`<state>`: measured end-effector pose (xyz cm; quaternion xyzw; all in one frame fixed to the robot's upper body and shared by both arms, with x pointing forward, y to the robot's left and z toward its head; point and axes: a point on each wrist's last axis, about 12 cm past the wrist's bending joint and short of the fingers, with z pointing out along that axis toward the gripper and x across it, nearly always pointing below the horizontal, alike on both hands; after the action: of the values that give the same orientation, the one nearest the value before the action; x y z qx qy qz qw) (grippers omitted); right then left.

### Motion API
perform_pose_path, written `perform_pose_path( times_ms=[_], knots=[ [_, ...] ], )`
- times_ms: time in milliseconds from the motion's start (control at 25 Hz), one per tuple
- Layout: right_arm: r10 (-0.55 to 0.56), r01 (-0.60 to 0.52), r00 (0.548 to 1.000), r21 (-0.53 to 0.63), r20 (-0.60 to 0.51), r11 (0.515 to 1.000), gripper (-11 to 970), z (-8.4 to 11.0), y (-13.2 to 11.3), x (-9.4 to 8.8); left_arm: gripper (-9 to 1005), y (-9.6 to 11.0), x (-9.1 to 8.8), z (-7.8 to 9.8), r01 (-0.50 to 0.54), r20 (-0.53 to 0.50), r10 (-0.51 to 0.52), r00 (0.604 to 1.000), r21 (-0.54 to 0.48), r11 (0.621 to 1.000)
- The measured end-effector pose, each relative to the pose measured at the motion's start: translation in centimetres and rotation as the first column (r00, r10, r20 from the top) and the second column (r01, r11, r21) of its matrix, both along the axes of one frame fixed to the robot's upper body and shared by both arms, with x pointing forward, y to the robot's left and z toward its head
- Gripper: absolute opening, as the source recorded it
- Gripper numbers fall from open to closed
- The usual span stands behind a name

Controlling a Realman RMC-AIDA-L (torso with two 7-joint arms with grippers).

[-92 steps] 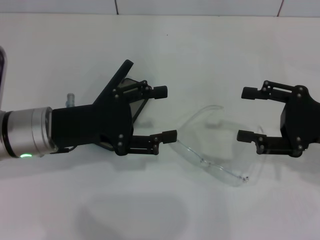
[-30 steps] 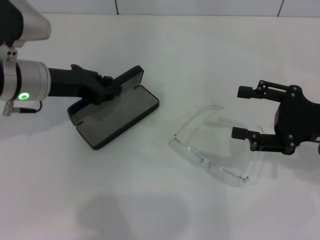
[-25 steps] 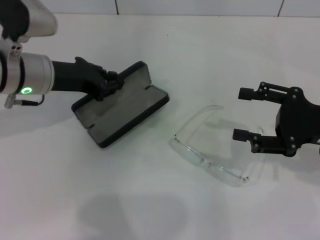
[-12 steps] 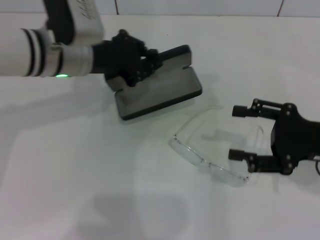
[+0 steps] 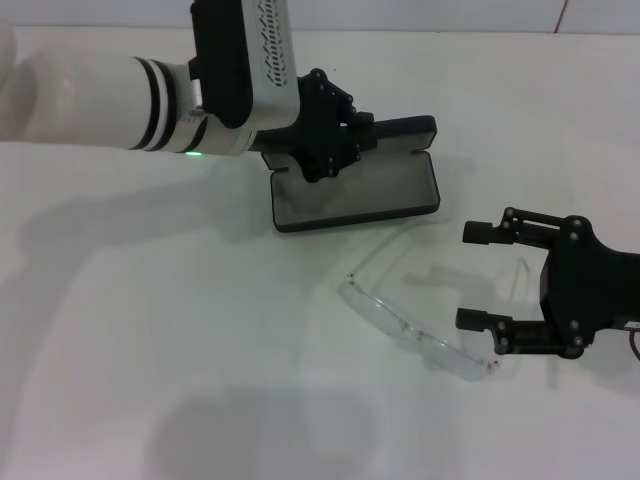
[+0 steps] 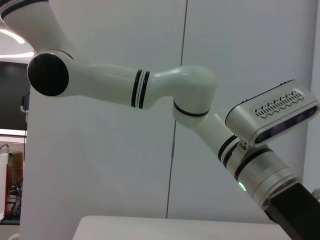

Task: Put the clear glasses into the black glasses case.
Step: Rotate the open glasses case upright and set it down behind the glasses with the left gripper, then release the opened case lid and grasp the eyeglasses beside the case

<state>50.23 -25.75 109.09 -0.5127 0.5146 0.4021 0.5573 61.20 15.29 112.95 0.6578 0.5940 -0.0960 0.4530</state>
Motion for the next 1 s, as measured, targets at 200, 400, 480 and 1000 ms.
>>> perform_pose_path(
  times_ms=[200, 400, 480, 1000],
  knots=[
    [-0.008, 0.008, 1.000, -0.004, 0.002, 1.000, 740, 0.0, -0.1, 0.1, 214, -0.3, 0.0, 0.0, 0.016, -0.006, -0.016, 1.000, 0.014, 1.000],
    [-0.004, 0.004, 1.000, -0.002, 0.002, 1.000, 739, 0.0, -0.1, 0.1, 253, -0.4, -0.2, -0.3, 0.007, -0.036, -0.006, 0.999, 0.014, 1.000],
    [-0.004, 0.004, 1.000, -0.001, 0.002, 1.000, 738, 0.0, -0.1, 0.1, 269, -0.4, -0.3, -0.4, -0.002, -0.049, 0.003, 0.999, 0.018, 1.000],
    [-0.018, 0.018, 1.000, -0.004, -0.009, 1.000, 735, -0.2, -0.2, 0.0, 372, -1.4, -1.0, 0.3, -0.004, -0.105, -0.001, 0.994, -0.044, 0.999]
  ],
)
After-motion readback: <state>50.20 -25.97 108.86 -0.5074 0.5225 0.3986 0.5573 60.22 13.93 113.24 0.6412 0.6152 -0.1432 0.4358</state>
